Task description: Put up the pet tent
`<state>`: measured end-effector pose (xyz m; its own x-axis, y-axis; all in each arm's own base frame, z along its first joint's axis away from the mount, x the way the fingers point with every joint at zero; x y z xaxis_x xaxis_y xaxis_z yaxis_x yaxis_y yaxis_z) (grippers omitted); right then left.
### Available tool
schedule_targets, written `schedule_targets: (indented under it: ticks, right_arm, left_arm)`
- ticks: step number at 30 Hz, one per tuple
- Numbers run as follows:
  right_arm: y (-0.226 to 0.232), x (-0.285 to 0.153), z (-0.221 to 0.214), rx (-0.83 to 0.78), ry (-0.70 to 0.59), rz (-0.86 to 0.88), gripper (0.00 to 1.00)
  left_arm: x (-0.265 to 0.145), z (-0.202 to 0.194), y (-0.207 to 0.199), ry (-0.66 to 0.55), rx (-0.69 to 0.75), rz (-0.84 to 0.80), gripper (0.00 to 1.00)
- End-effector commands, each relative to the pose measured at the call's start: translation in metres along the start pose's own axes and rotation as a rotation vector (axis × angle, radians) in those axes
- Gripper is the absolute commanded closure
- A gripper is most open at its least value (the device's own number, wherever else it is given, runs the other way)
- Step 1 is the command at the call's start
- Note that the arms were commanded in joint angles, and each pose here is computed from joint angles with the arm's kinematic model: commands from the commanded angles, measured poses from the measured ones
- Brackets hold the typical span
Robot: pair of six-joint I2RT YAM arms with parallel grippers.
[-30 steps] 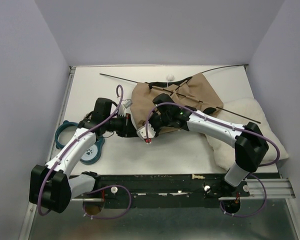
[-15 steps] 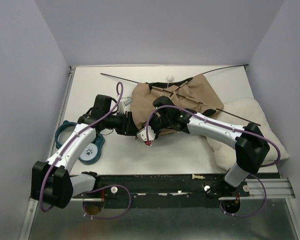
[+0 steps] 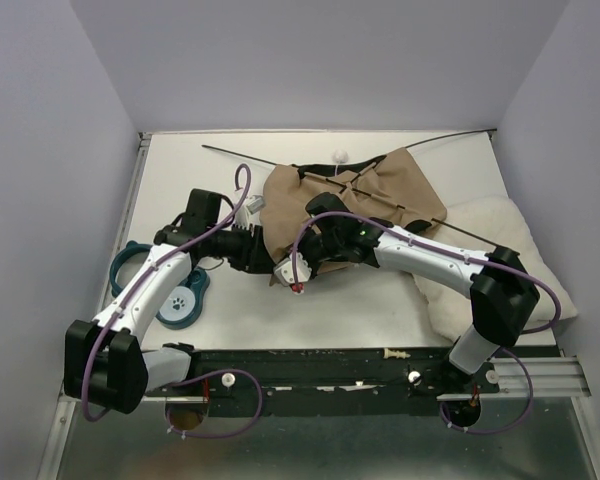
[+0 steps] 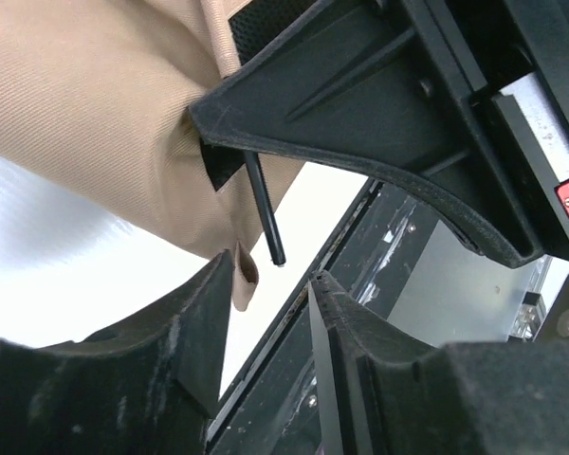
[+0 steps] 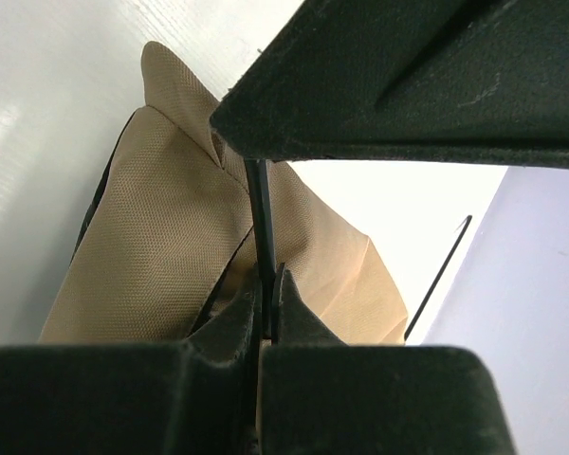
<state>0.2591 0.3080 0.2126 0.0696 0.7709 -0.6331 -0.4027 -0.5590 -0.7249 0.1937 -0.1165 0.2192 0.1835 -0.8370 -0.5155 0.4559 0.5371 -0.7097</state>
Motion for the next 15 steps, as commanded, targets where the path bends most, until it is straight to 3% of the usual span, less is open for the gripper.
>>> schedule_targets:
  ticks: [1,6,9,10,15]
  right_arm:
    - [0.011,0.008,-0.001,0.003,-0.007,0.052,0.99]
    - [0.004,0.005,-0.003,0.048,0.010,0.041,0.99]
    - [-0.005,-0.002,-0.007,0.094,0.009,0.013,0.99]
    - [-0.009,-0.004,-0.008,0.100,0.008,0.008,0.99]
    - [-0.026,-0.016,-0.022,0.123,0.033,-0.036,0.99]
  left_arm:
    - [-0.012,0.006,0.004,0.018,0.059,-0.008,0.48]
    - [-0.040,0.001,0.024,-0.143,0.201,-0.086,0.33]
    - [-0.046,-0.013,0.017,-0.124,0.372,-0.179,0.18]
    - [-0.043,-0.010,0.015,-0.141,0.432,-0.193,0.17]
    - [-0.029,-0.017,0.020,-0.262,0.404,-0.111,0.18]
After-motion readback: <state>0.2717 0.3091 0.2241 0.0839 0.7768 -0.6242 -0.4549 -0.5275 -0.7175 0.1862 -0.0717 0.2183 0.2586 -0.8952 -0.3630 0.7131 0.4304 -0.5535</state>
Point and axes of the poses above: each gripper's point midway between its finger pads, its own x axis out along the fingers, its own y axis along the line the jaws close on, z = x × y, the point moved 10 cm from there along -x, back along the fingers, and after that the axes turned 6 degrees about -x, right-handed, at the moved point
